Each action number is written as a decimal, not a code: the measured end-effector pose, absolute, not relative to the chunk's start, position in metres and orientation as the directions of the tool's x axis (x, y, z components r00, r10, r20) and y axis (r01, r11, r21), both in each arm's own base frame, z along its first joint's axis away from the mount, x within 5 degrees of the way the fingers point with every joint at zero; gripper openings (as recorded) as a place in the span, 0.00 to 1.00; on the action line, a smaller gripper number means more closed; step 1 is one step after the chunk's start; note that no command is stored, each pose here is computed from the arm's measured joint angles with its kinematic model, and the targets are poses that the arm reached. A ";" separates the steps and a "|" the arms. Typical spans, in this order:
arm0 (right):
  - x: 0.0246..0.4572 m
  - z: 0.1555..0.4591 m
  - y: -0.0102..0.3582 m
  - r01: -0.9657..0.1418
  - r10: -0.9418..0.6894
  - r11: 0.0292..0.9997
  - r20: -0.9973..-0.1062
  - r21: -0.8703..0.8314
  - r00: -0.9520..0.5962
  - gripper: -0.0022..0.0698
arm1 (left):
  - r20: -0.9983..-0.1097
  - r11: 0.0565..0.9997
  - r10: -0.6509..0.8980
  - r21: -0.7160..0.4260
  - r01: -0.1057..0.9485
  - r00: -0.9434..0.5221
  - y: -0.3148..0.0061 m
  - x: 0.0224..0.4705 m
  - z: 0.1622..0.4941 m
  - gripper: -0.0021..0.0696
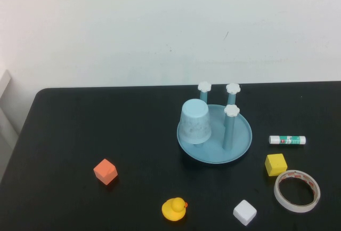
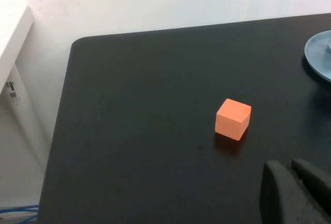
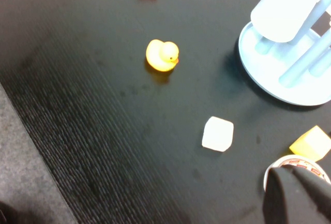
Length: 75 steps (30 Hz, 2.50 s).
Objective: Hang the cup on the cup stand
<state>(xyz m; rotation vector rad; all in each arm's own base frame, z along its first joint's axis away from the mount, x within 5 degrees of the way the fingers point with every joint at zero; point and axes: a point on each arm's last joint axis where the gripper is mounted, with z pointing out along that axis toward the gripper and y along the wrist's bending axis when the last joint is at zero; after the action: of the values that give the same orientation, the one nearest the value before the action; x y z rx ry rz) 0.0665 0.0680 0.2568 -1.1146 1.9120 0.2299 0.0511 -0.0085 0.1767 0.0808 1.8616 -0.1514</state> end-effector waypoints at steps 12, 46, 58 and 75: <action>0.067 0.260 0.061 -0.743 -0.572 0.624 -0.788 -0.240 -0.226 0.03 | -0.957 0.989 -0.022 -0.063 0.133 -0.290 -0.009 0.051 0.177 0.03; 0.040 0.272 -0.018 0.141 -0.225 0.955 -0.946 -0.262 -0.234 0.03 | -0.957 0.989 -0.020 -0.062 0.134 -0.290 -0.009 0.051 0.177 0.03; 0.049 0.190 -0.006 0.036 -0.159 0.984 -0.945 -0.176 -0.287 0.03 | -0.957 0.989 -0.017 -0.058 0.135 -0.290 -0.009 0.051 0.177 0.03; 0.051 0.169 -0.003 0.017 -0.128 0.990 -0.933 -0.142 -0.336 0.03 | -0.957 0.989 -0.017 -0.058 0.135 -0.290 -0.009 0.051 0.177 0.03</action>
<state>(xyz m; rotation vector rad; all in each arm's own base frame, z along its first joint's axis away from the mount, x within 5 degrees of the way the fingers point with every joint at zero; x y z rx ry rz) 0.0513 -0.0033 0.1688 -0.0796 1.9085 -0.1475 0.0511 -0.0085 0.1768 0.0857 1.8595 -0.1477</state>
